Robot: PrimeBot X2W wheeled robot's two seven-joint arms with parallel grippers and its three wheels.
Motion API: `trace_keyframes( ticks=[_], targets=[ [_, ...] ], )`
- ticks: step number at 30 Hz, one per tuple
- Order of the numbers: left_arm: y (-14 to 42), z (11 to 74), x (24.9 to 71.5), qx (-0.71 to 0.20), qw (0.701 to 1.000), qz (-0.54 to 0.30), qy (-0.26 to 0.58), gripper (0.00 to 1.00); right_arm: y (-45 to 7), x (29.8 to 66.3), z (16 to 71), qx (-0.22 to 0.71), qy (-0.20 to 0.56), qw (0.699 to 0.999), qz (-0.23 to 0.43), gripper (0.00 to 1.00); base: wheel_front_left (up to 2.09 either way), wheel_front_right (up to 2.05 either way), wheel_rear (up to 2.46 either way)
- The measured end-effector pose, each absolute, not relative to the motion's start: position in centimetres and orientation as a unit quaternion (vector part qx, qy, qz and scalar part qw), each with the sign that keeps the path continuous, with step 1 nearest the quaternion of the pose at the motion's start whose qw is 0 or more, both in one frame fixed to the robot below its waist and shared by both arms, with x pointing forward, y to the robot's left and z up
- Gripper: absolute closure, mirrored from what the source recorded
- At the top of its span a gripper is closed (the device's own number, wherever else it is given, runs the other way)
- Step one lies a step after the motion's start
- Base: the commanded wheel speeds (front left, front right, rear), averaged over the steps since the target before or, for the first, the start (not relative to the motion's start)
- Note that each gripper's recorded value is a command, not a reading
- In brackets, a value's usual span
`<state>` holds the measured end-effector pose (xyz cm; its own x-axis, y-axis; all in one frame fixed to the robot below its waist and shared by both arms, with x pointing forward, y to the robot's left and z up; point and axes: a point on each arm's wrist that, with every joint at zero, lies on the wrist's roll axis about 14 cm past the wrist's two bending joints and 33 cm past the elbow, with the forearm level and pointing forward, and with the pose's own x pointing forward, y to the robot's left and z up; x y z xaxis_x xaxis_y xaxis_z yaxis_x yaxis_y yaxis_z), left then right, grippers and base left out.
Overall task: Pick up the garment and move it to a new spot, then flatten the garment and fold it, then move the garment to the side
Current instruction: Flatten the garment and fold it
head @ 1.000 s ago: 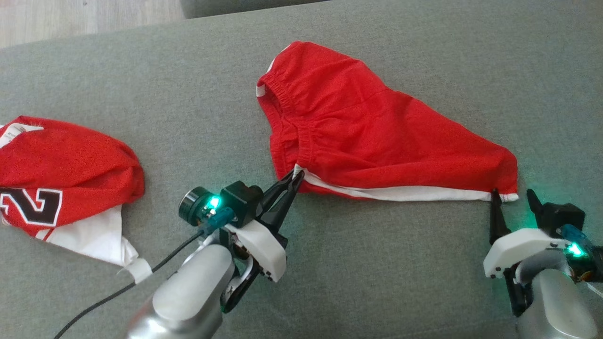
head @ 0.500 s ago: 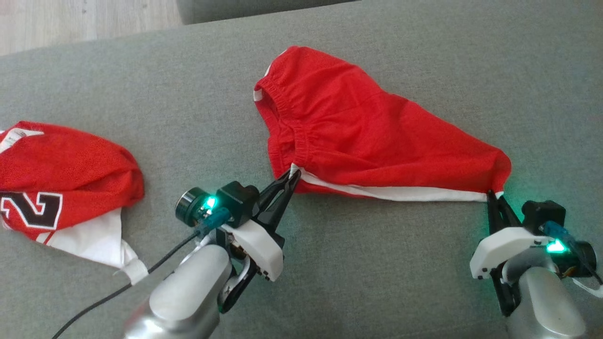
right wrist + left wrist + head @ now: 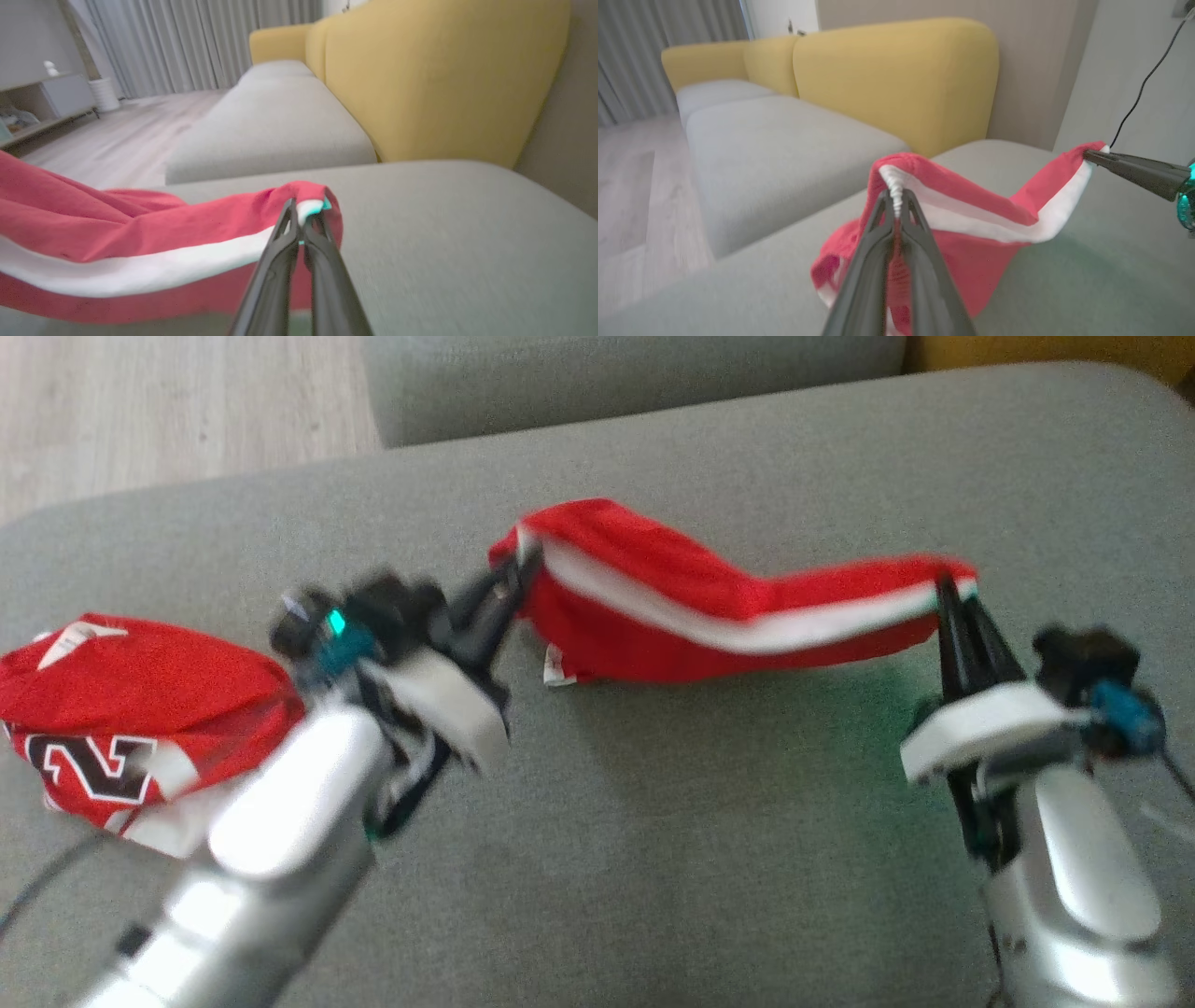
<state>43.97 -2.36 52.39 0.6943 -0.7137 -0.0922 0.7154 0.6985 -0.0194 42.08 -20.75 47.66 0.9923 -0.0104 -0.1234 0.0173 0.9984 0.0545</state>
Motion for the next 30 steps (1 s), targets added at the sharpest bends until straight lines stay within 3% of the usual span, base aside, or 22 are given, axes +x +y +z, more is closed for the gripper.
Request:
trace_keyframes(
  ticks=[7,15,23,30],
  targets=[
    [-1.8,62.6,46.6,0.032,0.924,-0.377,-0.05,1.0,-19.7,44.8,59.5,0.012,-0.076,0.996,0.037,1.0,0.0,0.0,0.0],
    [-0.7,68.9,45.9,0.011,0.926,-0.363,-0.106,1.0,-20.6,44.0,67.6,-0.01,-0.167,0.985,0.051,1.0,0.0,0.0,0.0],
    [0.4,70.7,44.3,0.007,0.924,-0.36,-0.126,1.0,-21.4,43.1,68.5,-0.018,-0.171,0.984,0.045,1.0,0.0,0.0,0.0],
    [0.5,68.4,43.2,-0.012,0.925,-0.369,-0.085,1.0,-21.2,42.5,66.7,-0.016,-0.142,0.989,0.048,1.0,0.0,0.0,0.0]
  ],
)
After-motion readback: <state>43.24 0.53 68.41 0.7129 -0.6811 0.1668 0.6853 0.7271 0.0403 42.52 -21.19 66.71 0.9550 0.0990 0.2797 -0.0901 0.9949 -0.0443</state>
